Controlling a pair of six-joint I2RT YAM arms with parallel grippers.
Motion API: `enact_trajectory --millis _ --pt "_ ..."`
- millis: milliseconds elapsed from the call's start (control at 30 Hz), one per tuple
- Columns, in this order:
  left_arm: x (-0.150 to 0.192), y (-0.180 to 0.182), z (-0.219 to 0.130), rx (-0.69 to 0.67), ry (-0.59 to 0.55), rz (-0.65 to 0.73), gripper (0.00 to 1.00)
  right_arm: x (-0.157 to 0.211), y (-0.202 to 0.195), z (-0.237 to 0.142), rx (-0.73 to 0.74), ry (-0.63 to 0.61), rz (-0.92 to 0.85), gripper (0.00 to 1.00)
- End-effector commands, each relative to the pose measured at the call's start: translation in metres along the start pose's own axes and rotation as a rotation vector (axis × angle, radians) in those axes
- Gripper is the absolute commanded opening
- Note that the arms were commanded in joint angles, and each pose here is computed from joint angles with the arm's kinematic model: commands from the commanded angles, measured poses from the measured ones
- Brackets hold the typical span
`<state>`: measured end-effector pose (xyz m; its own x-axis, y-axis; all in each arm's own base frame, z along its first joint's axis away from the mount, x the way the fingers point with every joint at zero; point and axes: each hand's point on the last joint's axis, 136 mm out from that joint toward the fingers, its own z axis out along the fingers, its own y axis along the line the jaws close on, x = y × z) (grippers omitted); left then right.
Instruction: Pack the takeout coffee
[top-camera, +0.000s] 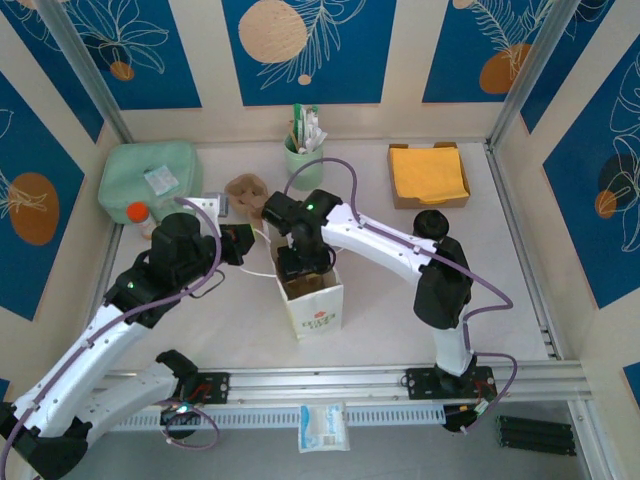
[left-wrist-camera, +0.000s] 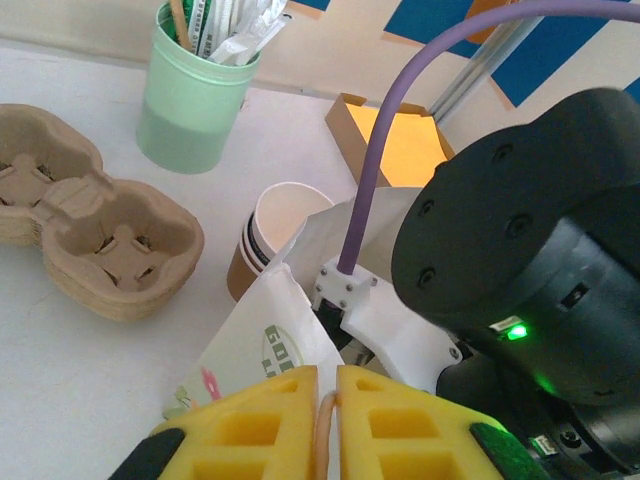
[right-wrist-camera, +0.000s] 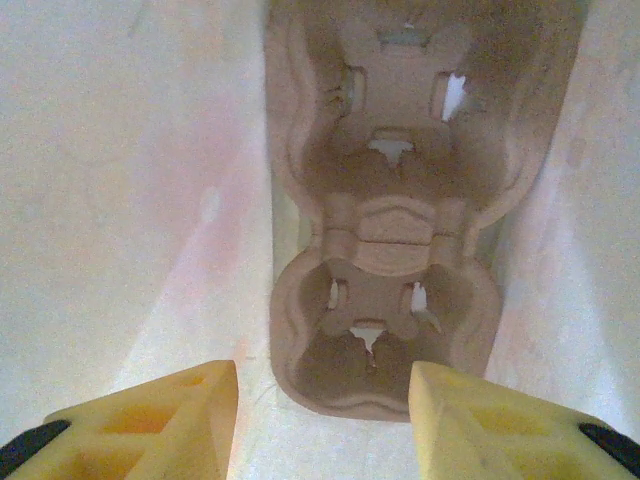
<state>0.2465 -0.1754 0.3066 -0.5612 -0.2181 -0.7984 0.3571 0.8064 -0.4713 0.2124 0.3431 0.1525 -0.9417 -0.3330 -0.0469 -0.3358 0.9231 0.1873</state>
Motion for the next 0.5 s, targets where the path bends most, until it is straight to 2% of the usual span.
enact_trajectory --millis 0,467 --pt "-0.004 -0.005 -0.002 0.022 -0.025 0.001 0.14 0.005 0.006 -0.011 -0.015 0.009 -0.028 0.49" --pt "-0.004 -0.003 -0.002 0.014 -0.027 0.0 0.17 0.0 0.018 -0.053 -0.036 -0.073 -0.072 0.49"
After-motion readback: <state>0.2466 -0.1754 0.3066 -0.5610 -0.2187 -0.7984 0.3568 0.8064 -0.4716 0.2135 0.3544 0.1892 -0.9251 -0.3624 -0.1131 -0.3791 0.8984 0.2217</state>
